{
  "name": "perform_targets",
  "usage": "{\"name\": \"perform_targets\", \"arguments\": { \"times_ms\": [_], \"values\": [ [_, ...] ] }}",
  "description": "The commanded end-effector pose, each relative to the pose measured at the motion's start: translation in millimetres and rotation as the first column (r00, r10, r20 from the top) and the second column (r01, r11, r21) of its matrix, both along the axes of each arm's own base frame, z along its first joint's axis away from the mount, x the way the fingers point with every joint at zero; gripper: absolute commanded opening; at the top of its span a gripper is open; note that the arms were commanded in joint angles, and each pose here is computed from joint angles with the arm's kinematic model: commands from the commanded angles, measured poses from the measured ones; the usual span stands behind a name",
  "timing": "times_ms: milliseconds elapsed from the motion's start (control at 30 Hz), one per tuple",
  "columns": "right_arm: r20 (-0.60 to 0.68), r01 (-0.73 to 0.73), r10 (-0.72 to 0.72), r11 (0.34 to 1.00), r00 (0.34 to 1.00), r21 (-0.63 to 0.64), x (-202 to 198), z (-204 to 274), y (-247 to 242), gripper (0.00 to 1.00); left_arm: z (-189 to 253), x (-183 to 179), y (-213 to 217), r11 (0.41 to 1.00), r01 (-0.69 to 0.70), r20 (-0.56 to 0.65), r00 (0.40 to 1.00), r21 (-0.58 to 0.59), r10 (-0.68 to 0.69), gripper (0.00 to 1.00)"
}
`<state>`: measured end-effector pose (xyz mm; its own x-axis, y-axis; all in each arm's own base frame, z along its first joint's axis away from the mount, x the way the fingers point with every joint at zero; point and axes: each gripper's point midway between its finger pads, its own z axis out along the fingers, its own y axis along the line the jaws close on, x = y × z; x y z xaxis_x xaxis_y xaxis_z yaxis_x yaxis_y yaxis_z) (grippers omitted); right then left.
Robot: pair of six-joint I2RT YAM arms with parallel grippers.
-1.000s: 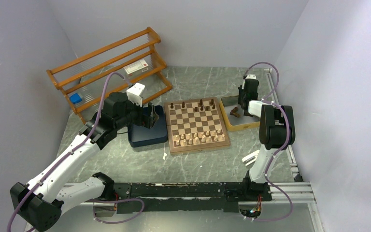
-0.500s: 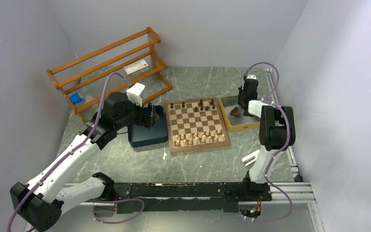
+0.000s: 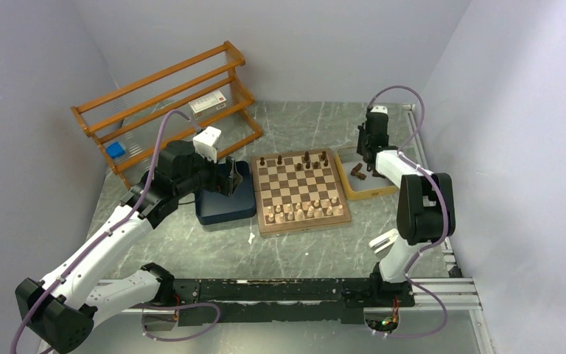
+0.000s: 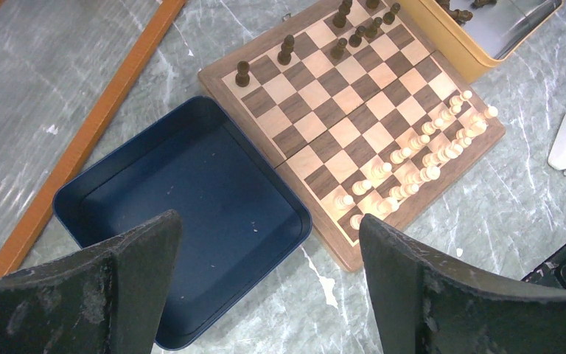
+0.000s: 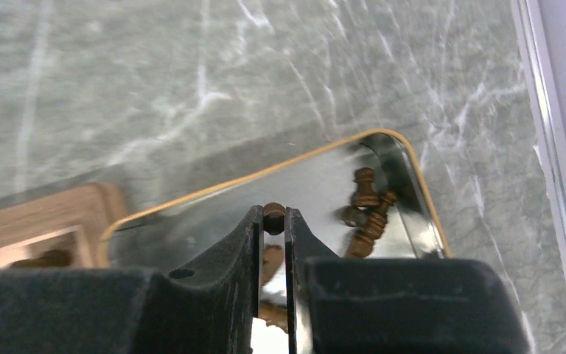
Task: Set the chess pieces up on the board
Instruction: Pick up the chess piece from the storage box, then place the chess piece on the chessboard.
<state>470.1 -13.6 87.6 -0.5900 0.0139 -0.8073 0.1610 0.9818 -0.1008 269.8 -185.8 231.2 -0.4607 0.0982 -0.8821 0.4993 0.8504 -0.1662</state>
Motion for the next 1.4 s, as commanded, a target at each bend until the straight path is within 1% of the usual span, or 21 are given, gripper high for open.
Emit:
{"name": "perform_targets", "arguments": {
  "times_ms": [0, 133, 333, 500, 600, 733, 933, 1233, 1367],
  "values": [
    [0.106, -0.053, 0.049, 0.998, 0.993, 0.027, 8, 51, 33, 0.14, 0, 0, -2, 1.000, 0.018, 0.009, 1.000, -0.002, -0.018, 0.94],
    [0.123, -0.112, 0.106, 0.993, 0.987, 0.043, 1, 71, 63, 0.14, 0, 0, -1, 1.000, 0.014, 0.010, 1.000, 0.000, -0.014, 0.94],
    [0.144, -0.225, 0.211, 0.970, 0.967, 0.091, -11, 92, 123, 0.14, 0, 0, -1, 1.000, 0.014, 0.010, 1.000, 0.001, -0.014, 0.94],
    [0.169, -0.319, 0.296, 0.940, 0.940, 0.123, -29, 105, 175, 0.15, 1, 0, -1, 1.000, 0.012, 0.013, 1.000, -0.001, -0.012, 0.94],
    [0.185, -0.389, 0.360, 0.908, 0.914, 0.155, -43, 108, 212, 0.15, 3, 0, 0, 1.000, 0.009, 0.017, 1.000, -0.001, -0.009, 0.94],
    [0.178, -0.449, 0.422, 0.880, 0.889, 0.157, -56, 100, 253, 0.15, 4, 0, 2, 1.000, 0.001, 0.022, 1.000, 0.000, -0.001, 0.93],
    [0.142, -0.505, 0.487, 0.852, 0.862, 0.139, -64, 80, 300, 0.15, 6, 1, 3, 1.000, -0.008, 0.028, 1.000, -0.001, 0.008, 0.93],
    [0.090, -0.555, 0.548, 0.824, 0.832, 0.113, -73, 49, 344, 0.15, 7, 1, 5, 1.000, -0.015, 0.033, 0.999, -0.001, 0.015, 0.93],
    [0.050, -0.549, 0.547, 0.832, 0.836, 0.081, -73, 32, 353, 0.15, 7, 1, 5, 1.000, -0.016, 0.033, 0.999, 0.000, 0.016, 0.93]
  ]
}}
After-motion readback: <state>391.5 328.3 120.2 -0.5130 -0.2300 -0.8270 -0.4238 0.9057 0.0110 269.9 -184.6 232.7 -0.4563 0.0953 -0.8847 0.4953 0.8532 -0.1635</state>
